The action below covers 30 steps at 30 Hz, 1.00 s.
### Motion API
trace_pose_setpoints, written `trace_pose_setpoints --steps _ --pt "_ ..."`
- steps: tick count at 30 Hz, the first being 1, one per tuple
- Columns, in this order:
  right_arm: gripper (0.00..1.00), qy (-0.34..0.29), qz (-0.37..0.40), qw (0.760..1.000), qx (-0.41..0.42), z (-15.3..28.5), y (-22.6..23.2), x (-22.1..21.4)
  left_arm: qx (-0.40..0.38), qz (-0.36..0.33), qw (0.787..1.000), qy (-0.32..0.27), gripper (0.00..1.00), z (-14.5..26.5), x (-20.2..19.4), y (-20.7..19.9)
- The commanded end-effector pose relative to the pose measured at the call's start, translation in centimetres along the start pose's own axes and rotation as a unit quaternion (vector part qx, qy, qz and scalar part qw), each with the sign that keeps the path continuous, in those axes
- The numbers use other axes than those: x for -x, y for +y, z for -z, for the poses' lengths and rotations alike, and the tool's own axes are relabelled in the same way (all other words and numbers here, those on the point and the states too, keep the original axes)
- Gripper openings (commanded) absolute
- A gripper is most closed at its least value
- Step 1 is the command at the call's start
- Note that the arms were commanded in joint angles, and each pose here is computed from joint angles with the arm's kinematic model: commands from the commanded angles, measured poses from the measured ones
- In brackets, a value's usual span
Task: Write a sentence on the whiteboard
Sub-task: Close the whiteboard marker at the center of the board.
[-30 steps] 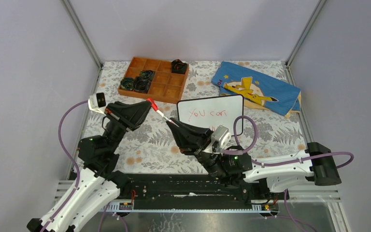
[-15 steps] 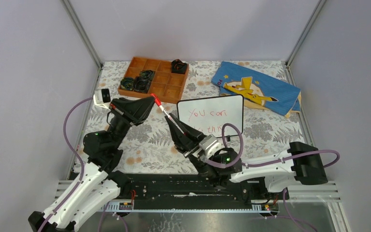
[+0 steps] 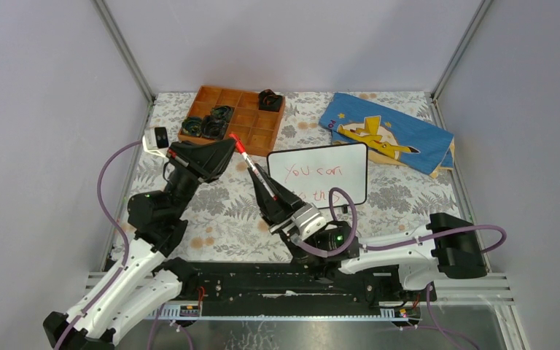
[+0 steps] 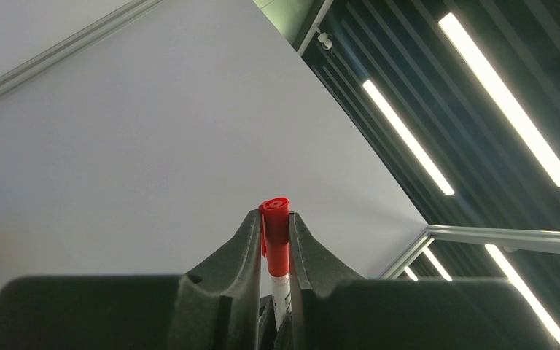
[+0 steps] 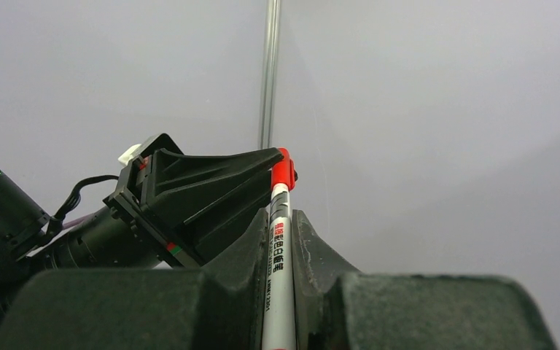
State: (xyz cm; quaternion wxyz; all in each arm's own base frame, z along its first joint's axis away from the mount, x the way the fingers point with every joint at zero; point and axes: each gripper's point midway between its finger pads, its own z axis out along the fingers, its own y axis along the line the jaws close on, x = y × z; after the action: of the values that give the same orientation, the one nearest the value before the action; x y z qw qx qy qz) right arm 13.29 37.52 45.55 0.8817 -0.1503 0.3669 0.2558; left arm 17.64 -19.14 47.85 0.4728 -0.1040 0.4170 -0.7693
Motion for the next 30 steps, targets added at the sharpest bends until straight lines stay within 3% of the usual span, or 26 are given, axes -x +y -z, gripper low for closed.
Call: trace_pose_setpoints --steps 1,7,9,12,14,16,30 --pt "0.00 -0.026 -0.061 0.997 -0.033 -1.2 -1.5 1.3 -0.045 -0.011 0.997 0.056 0.00 0.2 -2.2 -2.4" --pt "0.00 -0.021 -0.102 0.994 -0.023 -1.0 -1.7 1.5 -0.036 -0.031 0.998 0.048 0.00 0.1 -1.8 -2.5" --pt "0.00 -0.024 -0.107 0.994 -0.019 -0.9 -1.7 1.8 -0.035 -0.034 0.998 0.046 0.07 0.0 -1.7 -2.6" --pt "0.00 -0.025 -0.107 0.994 -0.018 -0.8 -1.9 1.9 -0.037 -0.035 0.998 0.048 0.09 -0.2 -1.7 -2.8" --pt "0.00 -0.025 -0.107 0.994 -0.017 -0.8 -2.0 2.0 -0.038 -0.036 0.997 0.049 0.08 -0.2 -1.7 -2.8" --pt "0.00 -0.023 -0.110 0.994 -0.019 -0.8 -2.0 1.9 -0.040 -0.038 0.997 0.053 0.00 -0.3 -1.9 -2.9" --pt "0.00 -0.031 -0.135 0.990 -0.033 -2.2 -2.3 1.4 -0.061 -0.031 0.989 0.129 0.00 -1.1 -5.6 -3.6"
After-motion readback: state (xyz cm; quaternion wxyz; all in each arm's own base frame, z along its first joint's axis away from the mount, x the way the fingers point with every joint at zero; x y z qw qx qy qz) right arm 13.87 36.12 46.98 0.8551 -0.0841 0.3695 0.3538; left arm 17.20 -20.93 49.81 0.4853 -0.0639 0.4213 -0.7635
